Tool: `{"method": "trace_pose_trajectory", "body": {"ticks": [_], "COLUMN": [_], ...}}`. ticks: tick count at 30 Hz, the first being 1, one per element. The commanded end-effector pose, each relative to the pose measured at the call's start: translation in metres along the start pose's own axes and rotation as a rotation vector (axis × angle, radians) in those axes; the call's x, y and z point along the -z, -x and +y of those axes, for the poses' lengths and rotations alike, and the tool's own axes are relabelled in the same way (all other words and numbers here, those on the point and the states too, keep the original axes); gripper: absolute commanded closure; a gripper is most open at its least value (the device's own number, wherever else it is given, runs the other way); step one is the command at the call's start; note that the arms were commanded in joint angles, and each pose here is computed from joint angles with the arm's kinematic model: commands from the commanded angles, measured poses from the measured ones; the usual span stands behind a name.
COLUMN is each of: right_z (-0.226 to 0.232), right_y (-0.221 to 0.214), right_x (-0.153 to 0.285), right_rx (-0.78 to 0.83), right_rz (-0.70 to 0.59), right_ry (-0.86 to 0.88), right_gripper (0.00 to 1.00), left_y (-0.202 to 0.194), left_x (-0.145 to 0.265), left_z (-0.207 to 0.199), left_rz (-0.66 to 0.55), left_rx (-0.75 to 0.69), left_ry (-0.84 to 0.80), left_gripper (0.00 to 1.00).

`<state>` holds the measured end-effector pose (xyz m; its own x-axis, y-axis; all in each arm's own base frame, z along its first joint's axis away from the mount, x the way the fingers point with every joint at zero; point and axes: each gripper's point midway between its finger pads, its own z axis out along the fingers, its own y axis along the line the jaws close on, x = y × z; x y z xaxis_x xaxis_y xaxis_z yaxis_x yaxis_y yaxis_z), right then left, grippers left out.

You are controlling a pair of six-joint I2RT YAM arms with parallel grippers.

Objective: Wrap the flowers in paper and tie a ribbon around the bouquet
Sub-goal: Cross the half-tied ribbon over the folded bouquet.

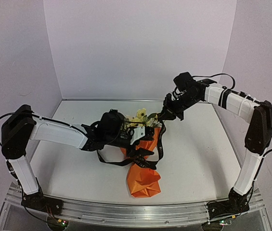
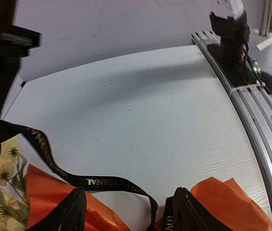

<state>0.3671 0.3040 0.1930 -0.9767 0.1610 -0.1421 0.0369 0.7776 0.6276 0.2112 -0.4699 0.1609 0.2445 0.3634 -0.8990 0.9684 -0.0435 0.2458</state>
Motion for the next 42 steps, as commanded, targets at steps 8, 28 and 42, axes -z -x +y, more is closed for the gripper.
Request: {"method": "trace_pose_trajectory", "body": {"ticks": [8,28,42], "right_z": [0.092,0.104,0.104], "right_y": [-0.067,-0.101,-0.111], "right_x": [0.054,0.051,0.048], "right_rx": [0.315,0.388,0.391], "right_rz": [0.126,0.26,0.317], "right_ry": [0.364,0.436,0.442], "right_gripper": [1.0,1.0,1.0], "left_y": [0.069,0.063,0.064], "left_x": [0.07,0.09,0.085], "left_z": [0.075,0.078,0.087], "left_rz": [-0.252,-0.087,-0.091], "left_rx": [-0.014,-0.252,-0.278], "left_ry": [0.231,0.303,0.334], "left_gripper": [0.36,0.39,0.42]}}
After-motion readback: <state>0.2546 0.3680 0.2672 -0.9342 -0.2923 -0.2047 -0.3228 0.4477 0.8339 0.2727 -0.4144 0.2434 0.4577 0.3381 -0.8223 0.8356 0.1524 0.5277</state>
